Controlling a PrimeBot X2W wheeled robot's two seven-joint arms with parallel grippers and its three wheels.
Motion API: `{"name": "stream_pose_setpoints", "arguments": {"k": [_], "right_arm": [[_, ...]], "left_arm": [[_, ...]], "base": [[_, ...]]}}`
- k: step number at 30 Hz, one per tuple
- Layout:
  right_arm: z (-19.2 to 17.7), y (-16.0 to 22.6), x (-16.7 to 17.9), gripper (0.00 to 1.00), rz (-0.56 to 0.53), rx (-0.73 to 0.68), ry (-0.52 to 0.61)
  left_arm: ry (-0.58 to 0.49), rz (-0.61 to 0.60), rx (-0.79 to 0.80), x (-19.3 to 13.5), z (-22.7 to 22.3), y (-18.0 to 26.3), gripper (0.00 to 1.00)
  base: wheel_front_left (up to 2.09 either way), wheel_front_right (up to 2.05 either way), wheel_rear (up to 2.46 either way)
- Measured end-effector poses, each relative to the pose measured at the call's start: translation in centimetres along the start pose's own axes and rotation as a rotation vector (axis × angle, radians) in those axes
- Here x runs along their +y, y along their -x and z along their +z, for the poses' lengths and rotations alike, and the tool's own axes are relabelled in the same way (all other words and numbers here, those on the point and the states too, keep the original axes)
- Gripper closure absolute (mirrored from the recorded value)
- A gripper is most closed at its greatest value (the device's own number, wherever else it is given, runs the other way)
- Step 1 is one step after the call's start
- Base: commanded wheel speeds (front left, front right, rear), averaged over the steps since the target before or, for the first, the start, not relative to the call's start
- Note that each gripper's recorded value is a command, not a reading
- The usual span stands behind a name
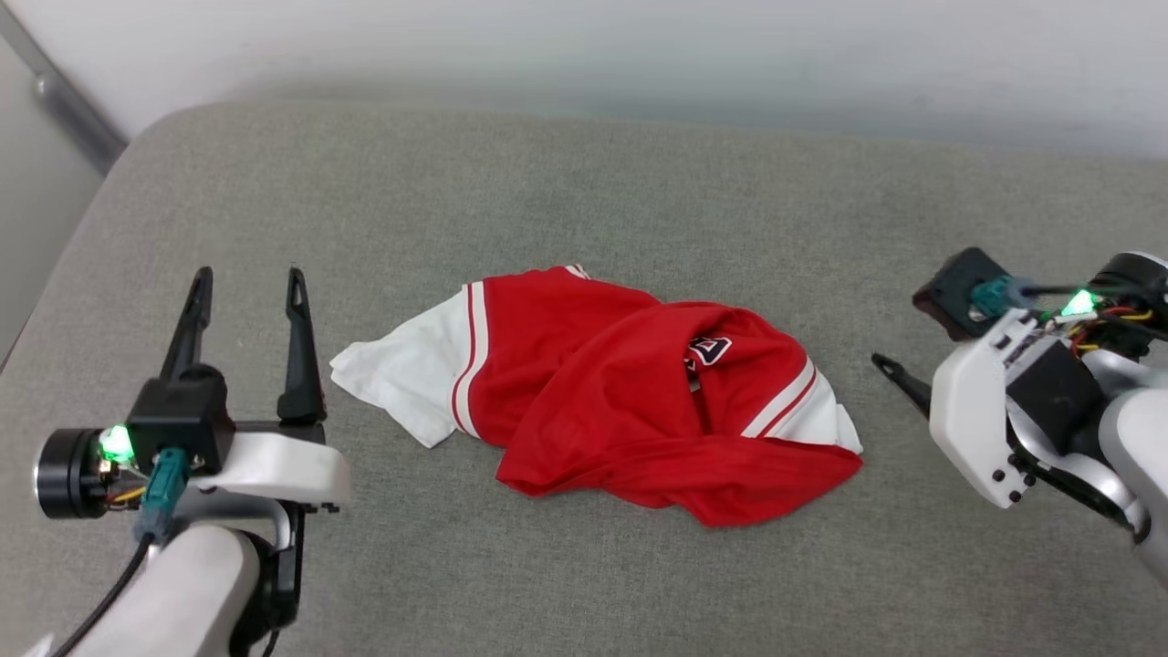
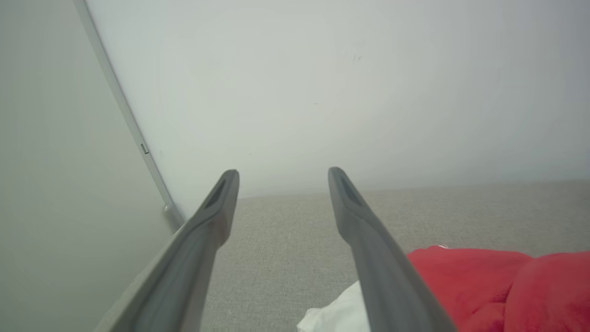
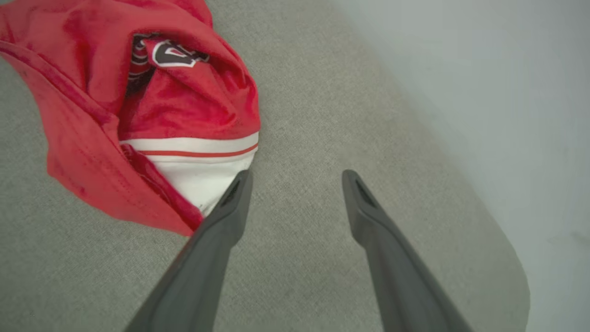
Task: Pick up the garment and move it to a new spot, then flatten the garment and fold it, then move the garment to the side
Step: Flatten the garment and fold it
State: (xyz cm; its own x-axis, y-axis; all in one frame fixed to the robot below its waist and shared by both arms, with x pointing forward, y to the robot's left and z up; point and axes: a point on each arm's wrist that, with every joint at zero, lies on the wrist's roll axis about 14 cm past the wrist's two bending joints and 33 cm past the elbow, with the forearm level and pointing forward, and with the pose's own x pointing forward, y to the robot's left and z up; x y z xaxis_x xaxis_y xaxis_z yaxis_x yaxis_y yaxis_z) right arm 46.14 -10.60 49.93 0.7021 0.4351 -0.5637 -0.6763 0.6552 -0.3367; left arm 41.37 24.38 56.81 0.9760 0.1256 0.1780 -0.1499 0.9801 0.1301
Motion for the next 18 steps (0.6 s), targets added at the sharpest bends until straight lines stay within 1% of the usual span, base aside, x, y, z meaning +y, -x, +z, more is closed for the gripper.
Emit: {"name": "stream_pose_setpoints", "arguments": {"k": [3,5,7,11,16,18], "right_arm": [[-1.5,-1.0,1.2,0.00,0.093,0.158,0.003],[-2.6,-1.6,2.0,0.00,0.155,0.254,-0.014],[-3.2,-2.4,2.3,0.00,0.190,0.330,0.005],[-3.8,-4.5,3.1,0.00,0.250,0.414,0.025],[-6.8,-7.2,5.5,0.00,0.333,0.521,0.070],[-7.7,-8.1,6.2,0.00,0.361,0.543,0.058]], "left_arm": [[0.012,0.021,0.000,-0.1,-0.6,0.5,0.00],[0.023,0.037,0.001,-0.3,-1.0,0.7,0.00],[0.015,0.043,-0.001,-0.3,-1.4,0.7,0.00],[0.029,0.061,0.015,-0.5,-2.4,0.8,0.00],[0.034,0.073,0.053,-0.4,-4.2,0.6,0.00],[0.033,0.073,0.069,-0.5,-5.0,0.6,0.00]], "base": [[0.00,0.00,0.00],[0.00,0.00,0.00],[0.00,0.00,0.00],[0.00,0.00,0.00],[0.00,0.00,0.00],[0.00,0.00,0.00]]}}
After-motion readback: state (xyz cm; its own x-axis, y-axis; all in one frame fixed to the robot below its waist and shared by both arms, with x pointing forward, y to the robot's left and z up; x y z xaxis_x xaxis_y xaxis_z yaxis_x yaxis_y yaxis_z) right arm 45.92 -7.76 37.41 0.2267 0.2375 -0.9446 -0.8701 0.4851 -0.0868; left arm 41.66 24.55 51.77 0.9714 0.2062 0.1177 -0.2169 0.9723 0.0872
